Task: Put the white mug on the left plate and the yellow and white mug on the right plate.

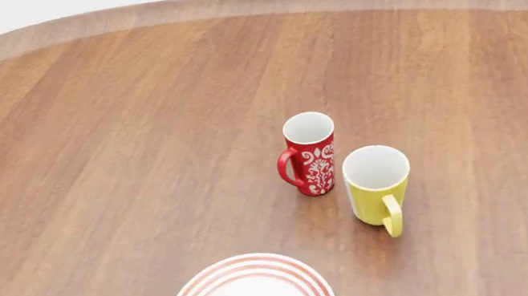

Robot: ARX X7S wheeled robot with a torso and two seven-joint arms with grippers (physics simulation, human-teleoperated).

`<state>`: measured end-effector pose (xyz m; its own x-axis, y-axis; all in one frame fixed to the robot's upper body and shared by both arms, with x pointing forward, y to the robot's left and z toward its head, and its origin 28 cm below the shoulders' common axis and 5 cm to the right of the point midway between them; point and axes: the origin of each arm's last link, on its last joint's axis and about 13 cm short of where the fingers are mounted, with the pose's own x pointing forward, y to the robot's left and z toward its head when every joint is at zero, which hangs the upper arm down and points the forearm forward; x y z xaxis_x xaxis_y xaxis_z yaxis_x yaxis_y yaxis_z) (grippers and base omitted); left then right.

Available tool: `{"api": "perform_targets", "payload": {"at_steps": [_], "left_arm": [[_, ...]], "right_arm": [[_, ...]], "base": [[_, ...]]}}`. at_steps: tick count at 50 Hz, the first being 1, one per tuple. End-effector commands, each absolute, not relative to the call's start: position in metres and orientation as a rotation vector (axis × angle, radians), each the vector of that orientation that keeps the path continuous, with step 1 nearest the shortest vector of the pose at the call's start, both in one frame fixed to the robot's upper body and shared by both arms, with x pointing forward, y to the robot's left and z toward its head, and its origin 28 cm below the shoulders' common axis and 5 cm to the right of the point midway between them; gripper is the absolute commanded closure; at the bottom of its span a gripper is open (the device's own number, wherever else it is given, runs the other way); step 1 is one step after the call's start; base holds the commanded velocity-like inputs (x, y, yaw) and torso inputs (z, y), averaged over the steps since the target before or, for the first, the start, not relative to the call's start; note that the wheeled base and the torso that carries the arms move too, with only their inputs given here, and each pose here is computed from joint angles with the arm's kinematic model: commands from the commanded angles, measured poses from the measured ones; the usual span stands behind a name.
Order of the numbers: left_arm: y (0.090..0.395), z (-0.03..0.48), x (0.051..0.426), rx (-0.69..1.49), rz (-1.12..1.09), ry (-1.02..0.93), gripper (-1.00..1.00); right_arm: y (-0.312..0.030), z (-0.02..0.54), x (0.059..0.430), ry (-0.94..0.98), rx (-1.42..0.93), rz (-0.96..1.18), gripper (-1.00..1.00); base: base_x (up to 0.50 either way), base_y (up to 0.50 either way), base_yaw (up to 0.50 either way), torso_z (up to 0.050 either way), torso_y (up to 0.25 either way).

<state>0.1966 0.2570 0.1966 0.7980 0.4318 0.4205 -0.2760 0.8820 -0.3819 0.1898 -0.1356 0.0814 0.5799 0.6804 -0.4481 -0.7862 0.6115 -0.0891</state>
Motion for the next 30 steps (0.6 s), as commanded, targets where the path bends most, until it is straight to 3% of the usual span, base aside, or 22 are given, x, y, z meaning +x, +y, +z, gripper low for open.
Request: {"api": "perform_targets", "payload": {"at_steps": [1,30], "left_arm": [[0.259,0.197,0.196,-0.315,0.391,-0.523,-1.0],[0.259,0.196,0.194,-0.307,0.391,-0.523,-1.0]], "right_arm": [[-0.136,0.074,0.199,0.439,-0.305,0.883,-1.0],[-0.131,0.073,0.217,0.508,-0.365,0.983,-1.0]], "base": [[0.0,0.0,0.0,0.0,0.0],[0.0,0.0,0.0,0.0,0.0]]}}
